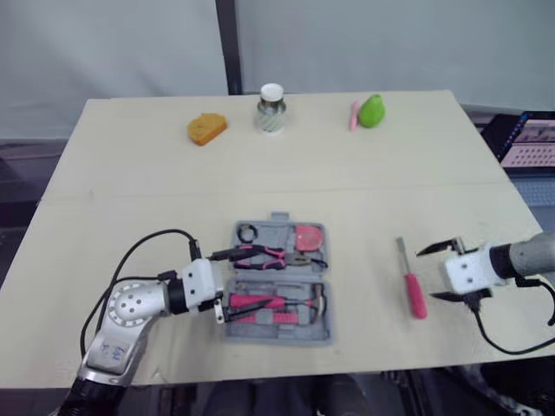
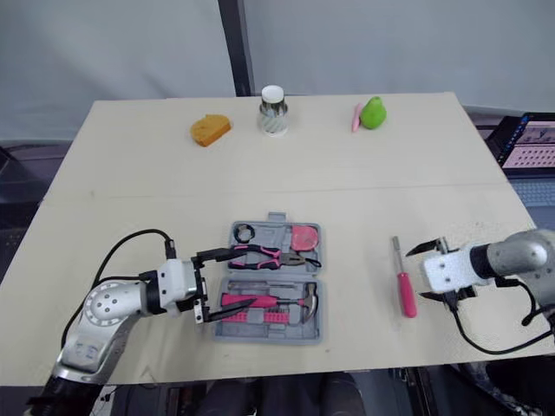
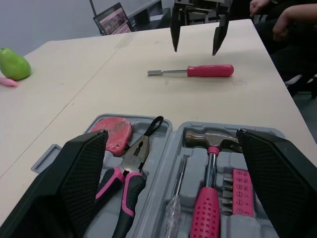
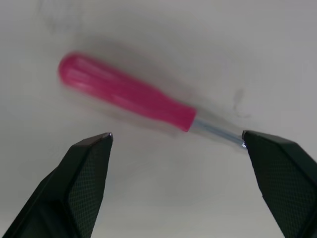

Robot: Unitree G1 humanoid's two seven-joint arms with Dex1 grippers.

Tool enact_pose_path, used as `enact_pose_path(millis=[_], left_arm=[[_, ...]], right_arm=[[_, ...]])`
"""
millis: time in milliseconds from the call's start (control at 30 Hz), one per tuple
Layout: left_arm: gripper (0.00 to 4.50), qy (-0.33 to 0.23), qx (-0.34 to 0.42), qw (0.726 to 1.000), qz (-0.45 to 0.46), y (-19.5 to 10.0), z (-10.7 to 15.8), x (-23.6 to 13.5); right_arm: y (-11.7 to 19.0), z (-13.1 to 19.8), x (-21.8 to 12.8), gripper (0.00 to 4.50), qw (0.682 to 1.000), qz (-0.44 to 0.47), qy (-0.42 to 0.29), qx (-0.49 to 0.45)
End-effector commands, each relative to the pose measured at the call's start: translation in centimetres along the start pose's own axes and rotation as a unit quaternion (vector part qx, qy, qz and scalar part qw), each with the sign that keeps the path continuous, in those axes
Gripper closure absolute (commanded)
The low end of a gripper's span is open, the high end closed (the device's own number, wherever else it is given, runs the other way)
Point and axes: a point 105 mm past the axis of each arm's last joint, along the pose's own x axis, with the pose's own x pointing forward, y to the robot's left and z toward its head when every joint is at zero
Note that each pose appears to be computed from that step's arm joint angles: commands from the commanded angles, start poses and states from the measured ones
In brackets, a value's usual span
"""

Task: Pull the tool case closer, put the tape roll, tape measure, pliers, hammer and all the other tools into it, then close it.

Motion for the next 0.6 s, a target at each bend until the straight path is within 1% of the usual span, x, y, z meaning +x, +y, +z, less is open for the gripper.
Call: enact_pose_path(millis=[33, 133, 267, 433, 600], left_arm=[[0.0, -0.009, 0.015, 1.0, 0.005, 0.1, 0.6, 0.1], [0.0, -0.011, 0.014, 1.0, 0.008, 0.3, 0.5, 0.3], [0.0, -0.014, 0.013, 1.0, 0.01, 0.5, 0.5, 0.7], [0.0, -0.014, 0.011, 1.0, 0.013, 0.6, 0.4, 0.8], [0.0, -0.014, 0.01, 1.0, 0.017, 0.6, 0.4, 0.8]], right_arm=[[-0.2, -0.6, -0.7, 0.07, 0.992, 0.025, 0.021, -0.125], [-1.4, -0.5, -0.6, 0.07, 0.977, 0.036, 0.024, -0.207], [-2.1, 0.2, -0.2, 0.07, 0.955, 0.065, 0.005, -0.291], [-2.7, 0.6, 0.2, 0.07, 0.934, 0.088, -0.008, -0.345], [-3.2, 0.9, 1.1, 0.07, 0.925, 0.09, -0.016, -0.368]])
